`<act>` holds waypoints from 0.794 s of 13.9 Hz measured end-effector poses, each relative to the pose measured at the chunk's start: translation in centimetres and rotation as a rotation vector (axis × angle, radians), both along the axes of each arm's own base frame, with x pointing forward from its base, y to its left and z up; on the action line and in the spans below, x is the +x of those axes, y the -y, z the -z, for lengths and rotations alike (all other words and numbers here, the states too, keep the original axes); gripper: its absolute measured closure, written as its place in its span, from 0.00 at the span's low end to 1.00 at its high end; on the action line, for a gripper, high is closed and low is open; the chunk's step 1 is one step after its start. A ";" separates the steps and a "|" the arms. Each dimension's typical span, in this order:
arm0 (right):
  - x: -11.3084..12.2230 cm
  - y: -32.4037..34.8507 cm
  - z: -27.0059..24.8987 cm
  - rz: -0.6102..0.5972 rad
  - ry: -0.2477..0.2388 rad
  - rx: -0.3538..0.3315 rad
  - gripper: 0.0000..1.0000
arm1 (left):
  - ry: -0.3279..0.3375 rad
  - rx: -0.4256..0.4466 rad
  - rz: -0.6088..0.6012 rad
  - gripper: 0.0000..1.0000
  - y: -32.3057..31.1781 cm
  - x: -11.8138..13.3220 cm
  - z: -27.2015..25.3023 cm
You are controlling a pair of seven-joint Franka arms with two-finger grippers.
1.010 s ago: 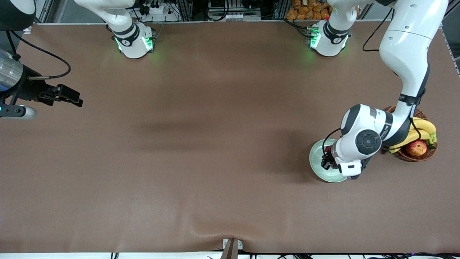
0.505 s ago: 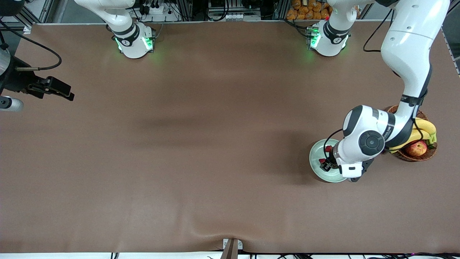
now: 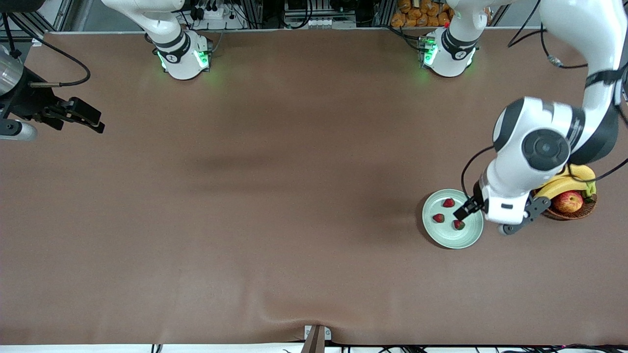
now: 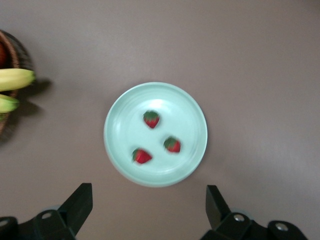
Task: Collect all strawberries into plate
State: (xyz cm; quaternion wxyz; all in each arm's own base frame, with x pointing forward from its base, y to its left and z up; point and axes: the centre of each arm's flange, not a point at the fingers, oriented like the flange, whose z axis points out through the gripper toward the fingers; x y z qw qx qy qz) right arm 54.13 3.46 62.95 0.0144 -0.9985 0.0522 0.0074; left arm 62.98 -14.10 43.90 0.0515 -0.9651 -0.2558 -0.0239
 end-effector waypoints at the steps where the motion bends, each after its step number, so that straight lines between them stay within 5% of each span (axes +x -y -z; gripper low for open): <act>1: 0.0 0.0 0.0 0.000 0.004 0.000 0.00 | -0.011 -0.003 0.052 0.00 0.0 -1.1 -2.5; 6: 0.1 0.0 0.0 0.001 0.009 0.000 0.00 | -0.056 -0.058 0.277 0.00 -3.2 -6.1 -12.1; 11: 0.1 0.0 -0.1 0.001 0.010 0.000 0.00 | -0.105 -0.087 0.540 0.00 -6.2 -9.3 -16.2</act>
